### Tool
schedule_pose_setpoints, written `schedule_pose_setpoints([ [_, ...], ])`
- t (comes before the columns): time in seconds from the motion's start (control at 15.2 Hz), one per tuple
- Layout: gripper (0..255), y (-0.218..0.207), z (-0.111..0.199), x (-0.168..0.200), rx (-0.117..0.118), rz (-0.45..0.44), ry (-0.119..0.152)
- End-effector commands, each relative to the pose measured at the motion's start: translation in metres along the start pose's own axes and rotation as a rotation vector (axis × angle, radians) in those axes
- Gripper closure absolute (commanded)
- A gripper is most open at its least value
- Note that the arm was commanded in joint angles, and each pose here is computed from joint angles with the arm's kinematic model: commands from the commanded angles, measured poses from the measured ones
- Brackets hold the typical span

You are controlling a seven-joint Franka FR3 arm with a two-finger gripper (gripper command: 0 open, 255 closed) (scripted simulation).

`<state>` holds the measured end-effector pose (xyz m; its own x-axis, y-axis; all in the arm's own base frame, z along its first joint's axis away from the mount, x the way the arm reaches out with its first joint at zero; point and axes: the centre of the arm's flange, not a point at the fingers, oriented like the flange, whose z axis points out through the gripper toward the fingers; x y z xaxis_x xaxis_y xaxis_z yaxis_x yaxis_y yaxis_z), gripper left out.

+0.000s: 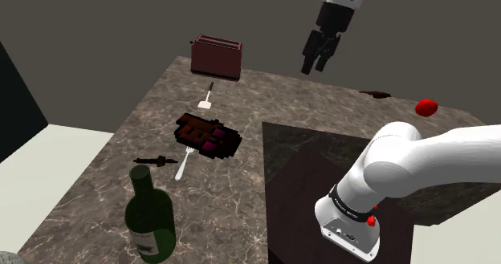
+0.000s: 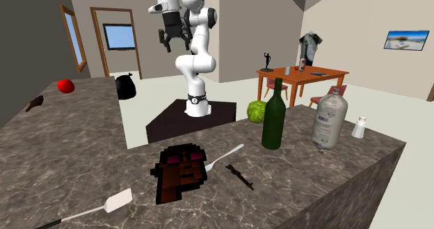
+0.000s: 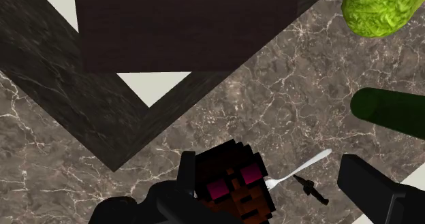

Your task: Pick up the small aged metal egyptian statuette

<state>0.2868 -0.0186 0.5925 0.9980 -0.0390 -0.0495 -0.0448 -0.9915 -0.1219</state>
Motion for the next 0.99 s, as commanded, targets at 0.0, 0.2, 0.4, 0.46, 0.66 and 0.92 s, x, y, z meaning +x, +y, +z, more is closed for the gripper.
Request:
schedule_pose_setpoints([
  [0.0, 0, 0.000, 0.000, 0.000, 0.000, 0.000, 0.000],
  [0.2, 0, -0.021, 0.027, 0.020, -0.014, -0.018, 0.011],
  [0.4, 0, -0.042, 0.055, 0.039, -0.027, -0.036, 0.022],
  [0.46, 0, -0.049, 0.064, 0.046, -0.032, -0.042, 0.026],
  [0.66, 0, -0.071, 0.091, 0.066, -0.045, -0.060, 0.037],
  [0.92, 0, -0.099, 0.128, 0.092, -0.063, -0.084, 0.051],
])
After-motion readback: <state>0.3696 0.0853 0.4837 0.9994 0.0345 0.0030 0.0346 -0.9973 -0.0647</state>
